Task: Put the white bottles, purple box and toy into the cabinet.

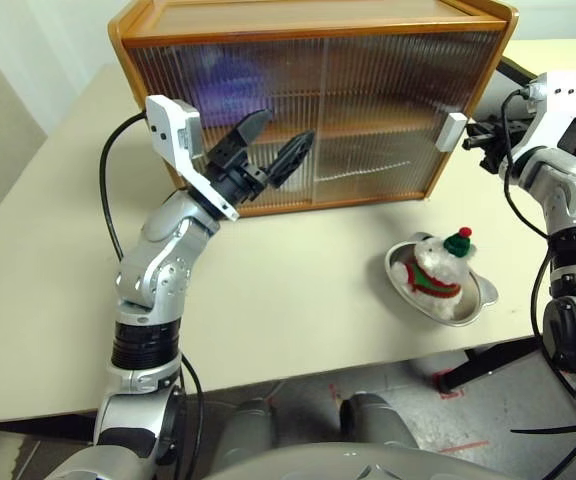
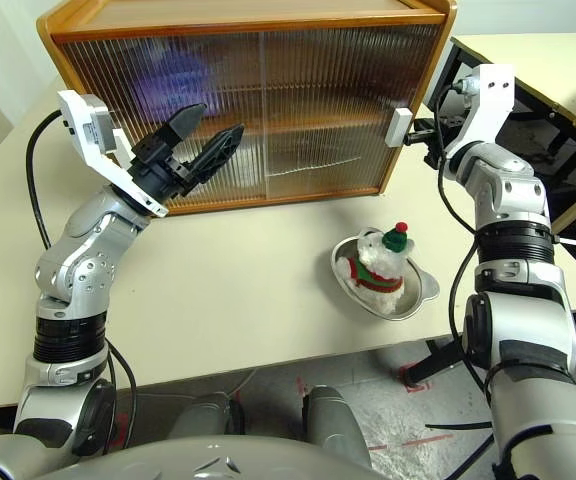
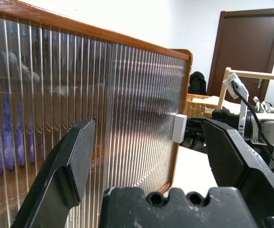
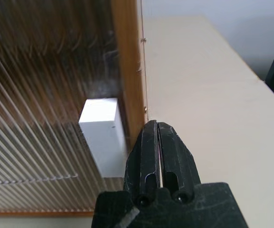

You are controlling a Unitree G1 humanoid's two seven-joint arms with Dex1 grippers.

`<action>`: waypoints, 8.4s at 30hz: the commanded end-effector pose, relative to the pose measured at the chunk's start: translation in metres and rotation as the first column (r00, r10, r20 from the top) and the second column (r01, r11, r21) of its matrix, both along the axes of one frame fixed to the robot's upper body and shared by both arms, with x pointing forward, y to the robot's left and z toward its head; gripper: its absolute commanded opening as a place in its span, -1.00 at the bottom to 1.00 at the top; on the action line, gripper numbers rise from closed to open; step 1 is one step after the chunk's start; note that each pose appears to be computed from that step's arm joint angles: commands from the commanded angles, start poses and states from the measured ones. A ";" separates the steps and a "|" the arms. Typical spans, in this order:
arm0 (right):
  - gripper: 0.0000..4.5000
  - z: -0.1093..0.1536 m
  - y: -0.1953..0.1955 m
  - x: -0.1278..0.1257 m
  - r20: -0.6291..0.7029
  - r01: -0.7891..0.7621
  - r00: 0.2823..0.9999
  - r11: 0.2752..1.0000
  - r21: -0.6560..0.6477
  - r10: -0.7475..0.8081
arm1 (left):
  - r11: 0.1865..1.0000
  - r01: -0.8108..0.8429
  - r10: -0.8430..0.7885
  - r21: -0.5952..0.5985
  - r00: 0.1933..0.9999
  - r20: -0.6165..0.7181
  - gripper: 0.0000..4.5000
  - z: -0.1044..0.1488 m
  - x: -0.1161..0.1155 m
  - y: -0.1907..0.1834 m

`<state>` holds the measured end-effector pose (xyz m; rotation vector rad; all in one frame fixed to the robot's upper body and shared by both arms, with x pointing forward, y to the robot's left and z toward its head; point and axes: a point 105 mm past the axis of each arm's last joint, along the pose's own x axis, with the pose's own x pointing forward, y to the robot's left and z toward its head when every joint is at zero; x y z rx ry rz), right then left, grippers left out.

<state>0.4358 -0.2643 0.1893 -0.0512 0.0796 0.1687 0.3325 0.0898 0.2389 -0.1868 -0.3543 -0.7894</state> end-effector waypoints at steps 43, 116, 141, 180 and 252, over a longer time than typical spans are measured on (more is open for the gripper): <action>-0.98 0.013 0.145 0.006 -0.003 -0.315 0.949 0.948 -0.037 0.315 | 0.999 -0.033 0.033 -0.022 0.999 -0.008 1.00 -0.002 0.000 0.002; 0.99 0.017 0.071 -0.120 0.190 -0.418 0.893 0.908 0.011 0.409 | 0.998 0.029 -0.030 -0.050 0.999 -0.016 1.00 -0.006 0.005 -0.012; 0.99 -0.088 0.066 -0.203 0.029 -0.374 0.927 0.916 0.144 0.374 | 0.998 0.044 -0.045 -0.047 0.999 -0.013 1.00 -0.006 0.007 -0.014; -0.42 -0.129 0.054 -0.186 -0.066 -0.377 0.915 0.903 0.207 0.398 | 0.999 -0.006 0.006 -0.049 1.000 -0.004 1.00 -0.002 0.007 -0.005; -0.96 0.033 0.132 0.039 0.117 -0.352 0.924 0.929 -0.113 0.364 | 0.995 -0.082 0.082 -0.058 0.997 -0.012 1.00 -0.005 -0.001 0.005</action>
